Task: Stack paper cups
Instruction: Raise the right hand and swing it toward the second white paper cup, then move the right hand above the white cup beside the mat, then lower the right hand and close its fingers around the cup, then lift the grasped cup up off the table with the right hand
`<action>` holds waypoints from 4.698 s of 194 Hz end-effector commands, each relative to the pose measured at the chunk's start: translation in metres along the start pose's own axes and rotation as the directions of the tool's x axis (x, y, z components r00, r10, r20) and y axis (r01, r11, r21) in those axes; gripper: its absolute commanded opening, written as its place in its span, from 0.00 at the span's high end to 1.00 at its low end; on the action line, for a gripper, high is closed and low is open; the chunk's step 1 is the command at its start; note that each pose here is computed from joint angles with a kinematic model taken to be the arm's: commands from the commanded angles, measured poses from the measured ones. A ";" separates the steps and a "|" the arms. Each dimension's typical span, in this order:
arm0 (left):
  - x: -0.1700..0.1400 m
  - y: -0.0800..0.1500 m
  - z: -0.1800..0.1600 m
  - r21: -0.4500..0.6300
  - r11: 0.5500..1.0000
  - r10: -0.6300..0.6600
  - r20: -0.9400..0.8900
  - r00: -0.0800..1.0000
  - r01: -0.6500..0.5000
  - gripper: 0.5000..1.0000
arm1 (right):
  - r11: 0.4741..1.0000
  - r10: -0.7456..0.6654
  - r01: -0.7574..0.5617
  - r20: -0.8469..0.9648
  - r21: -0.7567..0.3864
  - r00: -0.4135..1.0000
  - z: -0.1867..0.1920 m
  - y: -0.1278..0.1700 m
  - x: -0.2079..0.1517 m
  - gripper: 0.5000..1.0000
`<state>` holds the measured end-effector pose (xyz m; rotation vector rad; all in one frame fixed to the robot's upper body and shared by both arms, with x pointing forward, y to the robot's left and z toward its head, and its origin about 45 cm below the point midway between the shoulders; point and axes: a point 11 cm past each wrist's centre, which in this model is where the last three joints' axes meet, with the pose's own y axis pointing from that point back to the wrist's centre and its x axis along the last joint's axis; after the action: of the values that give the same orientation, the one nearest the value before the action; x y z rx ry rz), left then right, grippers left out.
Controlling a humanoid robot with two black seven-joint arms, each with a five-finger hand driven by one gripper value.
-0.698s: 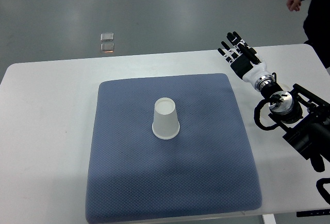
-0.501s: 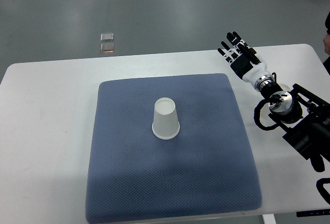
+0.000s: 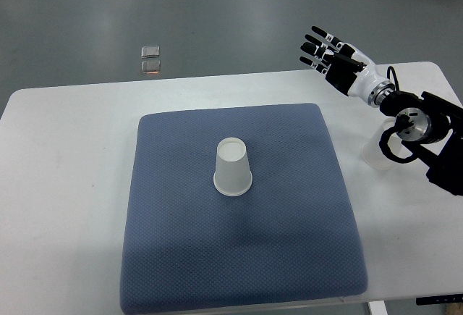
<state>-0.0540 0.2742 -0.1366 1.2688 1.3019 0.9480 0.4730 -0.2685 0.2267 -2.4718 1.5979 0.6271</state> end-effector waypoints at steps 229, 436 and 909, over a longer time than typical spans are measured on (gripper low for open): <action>-0.007 0.000 0.002 -0.004 1.000 -0.022 0.009 1.000 0.022 0.00 | 0.644 -0.675 -0.488 -0.738 -0.590 0.002 -0.216 0.094 -0.127 0.16; -0.003 0.000 0.001 -0.001 1.000 -0.012 0.005 1.000 0.012 0.00 | 0.546 -0.671 -0.638 -0.740 -0.543 0.056 -0.070 0.078 0.038 0.17; -0.003 0.000 -0.001 0.003 1.000 -0.009 0.006 1.000 0.009 0.00 | 0.578 -0.671 -0.586 -0.739 -0.568 0.056 -0.054 0.054 0.022 0.66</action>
<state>-0.0552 0.2712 -0.1363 1.2640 1.3064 0.9372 0.4462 -0.3395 0.2398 -4.2352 1.5090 -1.3390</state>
